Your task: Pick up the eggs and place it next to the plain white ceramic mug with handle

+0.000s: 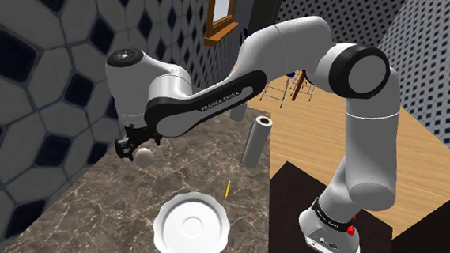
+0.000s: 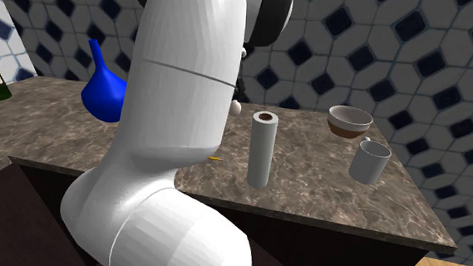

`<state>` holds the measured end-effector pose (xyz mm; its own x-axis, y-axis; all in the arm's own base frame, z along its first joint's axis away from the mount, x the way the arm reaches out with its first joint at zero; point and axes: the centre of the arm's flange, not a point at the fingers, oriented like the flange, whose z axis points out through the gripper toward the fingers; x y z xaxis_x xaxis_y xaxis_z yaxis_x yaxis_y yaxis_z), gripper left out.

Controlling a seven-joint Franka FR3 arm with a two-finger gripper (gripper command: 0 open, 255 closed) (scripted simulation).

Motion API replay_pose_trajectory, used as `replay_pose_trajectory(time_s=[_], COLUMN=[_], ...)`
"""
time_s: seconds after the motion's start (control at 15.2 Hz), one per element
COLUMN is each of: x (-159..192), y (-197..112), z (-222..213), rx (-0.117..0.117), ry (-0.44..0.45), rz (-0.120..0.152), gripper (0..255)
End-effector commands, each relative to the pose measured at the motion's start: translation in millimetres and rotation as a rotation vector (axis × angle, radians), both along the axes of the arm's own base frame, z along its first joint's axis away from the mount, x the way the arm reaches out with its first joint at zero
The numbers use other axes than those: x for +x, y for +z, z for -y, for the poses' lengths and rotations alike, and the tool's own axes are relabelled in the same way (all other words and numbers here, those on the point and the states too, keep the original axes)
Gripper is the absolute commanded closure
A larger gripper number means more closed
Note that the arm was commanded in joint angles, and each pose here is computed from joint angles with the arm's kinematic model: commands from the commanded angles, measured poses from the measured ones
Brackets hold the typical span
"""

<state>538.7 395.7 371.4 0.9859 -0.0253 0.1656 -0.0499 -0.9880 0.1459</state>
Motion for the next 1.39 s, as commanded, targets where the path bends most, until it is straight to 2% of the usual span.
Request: replay_pose_trajectory(time_s=[0.0, 0.4, 0.92, 0.99, 1.32], x=[5, 11, 11, 11, 11], y=[-10, -44, -44, -44, -44], z=[-4, 2, 2, 2, 2], rx=[-0.002, -0.002, -0.002, -0.002, -0.002], ry=[-0.001, -0.001, -0.001, -0.001, -0.001], rz=[0.003, 0.003, 0.003, 0.003, 0.003], gripper=[0, 0, 0, 255, 255])
